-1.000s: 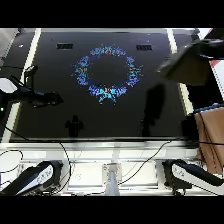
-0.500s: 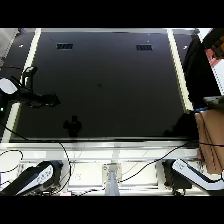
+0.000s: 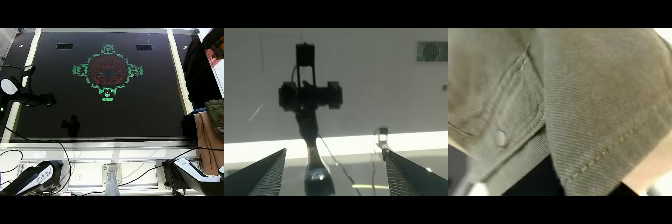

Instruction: Fold the clothes and pants, and hang the long-sleeved shirts on hangers.

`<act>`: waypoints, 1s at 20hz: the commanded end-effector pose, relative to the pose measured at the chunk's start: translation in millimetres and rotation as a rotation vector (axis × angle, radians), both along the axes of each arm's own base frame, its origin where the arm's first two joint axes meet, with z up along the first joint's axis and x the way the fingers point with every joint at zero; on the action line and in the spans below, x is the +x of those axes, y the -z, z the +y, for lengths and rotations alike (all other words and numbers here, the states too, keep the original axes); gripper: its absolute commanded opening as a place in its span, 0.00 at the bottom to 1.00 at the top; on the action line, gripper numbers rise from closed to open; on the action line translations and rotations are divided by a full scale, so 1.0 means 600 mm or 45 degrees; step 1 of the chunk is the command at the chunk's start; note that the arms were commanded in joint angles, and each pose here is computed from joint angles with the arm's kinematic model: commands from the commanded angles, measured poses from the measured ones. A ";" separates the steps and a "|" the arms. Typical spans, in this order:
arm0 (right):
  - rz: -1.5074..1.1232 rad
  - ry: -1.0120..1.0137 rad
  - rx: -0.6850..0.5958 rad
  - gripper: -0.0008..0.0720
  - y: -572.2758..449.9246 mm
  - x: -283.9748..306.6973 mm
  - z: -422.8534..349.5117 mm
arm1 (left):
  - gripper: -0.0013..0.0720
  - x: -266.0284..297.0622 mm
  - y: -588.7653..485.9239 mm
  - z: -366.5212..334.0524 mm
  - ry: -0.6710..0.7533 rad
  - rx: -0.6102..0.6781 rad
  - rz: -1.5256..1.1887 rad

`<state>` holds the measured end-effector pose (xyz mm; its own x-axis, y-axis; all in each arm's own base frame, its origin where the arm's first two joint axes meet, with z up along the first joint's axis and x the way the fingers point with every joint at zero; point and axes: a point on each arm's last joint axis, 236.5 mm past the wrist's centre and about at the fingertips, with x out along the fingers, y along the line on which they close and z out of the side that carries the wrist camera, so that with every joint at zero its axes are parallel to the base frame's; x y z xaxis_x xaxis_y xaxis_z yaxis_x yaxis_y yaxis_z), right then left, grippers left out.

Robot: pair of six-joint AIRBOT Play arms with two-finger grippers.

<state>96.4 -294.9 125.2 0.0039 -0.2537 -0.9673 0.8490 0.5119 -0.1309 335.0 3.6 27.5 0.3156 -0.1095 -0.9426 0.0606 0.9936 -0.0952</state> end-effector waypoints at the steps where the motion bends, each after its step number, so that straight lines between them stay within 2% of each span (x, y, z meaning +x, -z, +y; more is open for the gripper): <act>1: 0.119 -0.001 0.084 0.52 0.041 -0.042 0.014 | 0.96 0.009 -0.002 0.005 -0.004 0.016 -0.028; 2: 0.106 -0.005 0.055 0.88 0.039 -0.038 0.005 | 0.96 0.008 -0.002 0.005 -0.004 0.016 -0.027; 3: 0.098 -0.008 0.042 0.98 0.039 -0.035 0.001 | 0.96 0.008 -0.002 0.005 -0.004 0.016 -0.027; 5: 0.098 -0.009 0.012 0.98 0.036 -0.035 -0.008 | 0.96 0.008 -0.002 0.005 -0.004 0.016 -0.027; 8: 0.005 0.020 -0.116 0.95 0.016 -0.011 -0.043 | 0.96 0.009 -0.002 0.005 -0.004 0.016 -0.028; 9: -0.089 0.032 -0.166 0.92 -0.001 0.015 -0.055 | 0.96 0.008 -0.002 0.005 -0.004 0.016 -0.027; 10: -0.215 0.005 -0.204 0.74 -0.025 0.053 -0.062 | 0.96 0.009 -0.002 0.005 -0.004 0.016 -0.028; 11: -0.359 -0.035 -0.231 0.65 -0.053 0.096 -0.065 | 0.96 0.008 -0.002 0.005 -0.004 0.015 -0.027; 12: -0.518 -0.085 -0.244 0.61 -0.085 0.149 -0.059 | 0.96 0.008 -0.002 0.005 -0.004 0.016 -0.027; 13: -0.632 -0.159 -0.262 0.48 -0.116 0.196 -0.049 | 0.96 0.008 -0.002 0.005 -0.004 0.016 -0.027; 14: -0.700 -0.291 -0.287 0.31 -0.143 0.242 -0.029 | 0.96 0.008 -0.002 0.005 -0.004 0.016 -0.027; 16: -0.722 -0.599 -0.355 0.04 -0.179 0.322 0.029 | 0.96 0.008 -0.002 0.005 -0.004 0.016 -0.027; 20: -0.686 -0.990 -0.508 0.04 -0.218 0.438 0.145 | 0.96 0.008 -0.002 0.005 -0.004 0.016 -0.027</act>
<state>310.6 -255.3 230.2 0.6312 -0.3284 -0.7026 0.4680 0.8837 0.0074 339.9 6.5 28.8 0.3363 -0.0971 -0.9367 0.0596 0.9949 -0.0817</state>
